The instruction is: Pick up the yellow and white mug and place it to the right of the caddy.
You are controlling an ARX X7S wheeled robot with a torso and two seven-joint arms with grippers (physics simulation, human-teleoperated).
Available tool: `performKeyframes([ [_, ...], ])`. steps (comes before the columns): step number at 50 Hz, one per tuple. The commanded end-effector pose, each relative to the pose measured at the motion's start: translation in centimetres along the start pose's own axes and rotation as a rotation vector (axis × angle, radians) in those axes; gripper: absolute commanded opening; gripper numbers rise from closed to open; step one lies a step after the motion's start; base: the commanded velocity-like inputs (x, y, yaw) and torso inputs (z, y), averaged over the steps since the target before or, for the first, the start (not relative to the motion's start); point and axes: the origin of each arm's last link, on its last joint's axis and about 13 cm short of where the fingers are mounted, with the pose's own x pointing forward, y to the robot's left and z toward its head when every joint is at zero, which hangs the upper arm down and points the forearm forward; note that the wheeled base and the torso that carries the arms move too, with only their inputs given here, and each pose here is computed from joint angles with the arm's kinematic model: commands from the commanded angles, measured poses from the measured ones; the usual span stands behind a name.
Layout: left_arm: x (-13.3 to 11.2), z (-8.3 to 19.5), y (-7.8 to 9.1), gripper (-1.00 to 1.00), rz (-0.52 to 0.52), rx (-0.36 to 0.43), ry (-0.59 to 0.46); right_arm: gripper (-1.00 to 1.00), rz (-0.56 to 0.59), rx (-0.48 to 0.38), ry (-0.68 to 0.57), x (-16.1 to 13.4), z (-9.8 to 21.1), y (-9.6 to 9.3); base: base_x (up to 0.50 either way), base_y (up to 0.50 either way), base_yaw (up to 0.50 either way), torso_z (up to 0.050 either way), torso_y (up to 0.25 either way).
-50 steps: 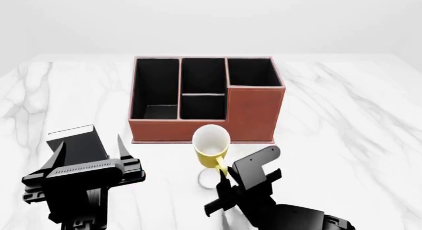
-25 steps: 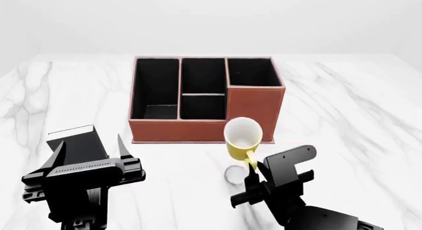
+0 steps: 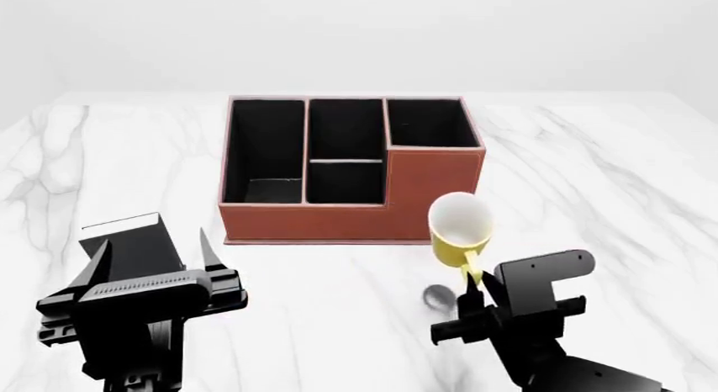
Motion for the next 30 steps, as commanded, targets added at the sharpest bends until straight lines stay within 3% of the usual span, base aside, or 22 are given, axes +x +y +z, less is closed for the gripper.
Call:
performKeyframes([
  [1, 0.0, 0.0, 0.0, 1.0, 0.001, 0.003, -0.009, -1.0, -0.065, -0.002, -0.042, 0.0, 0.7, -1.1, 0.0, 0.0, 0.0, 0.0, 0.0],
  [30, 0.1, -0.1, 0.1, 1.0, 0.003, 0.001, -0.011, -1.0, -0.291, 0.039, -0.016, 2.9, 1.1, -3.3, 0.0, 0.0, 0.0, 0.0, 0.0],
])
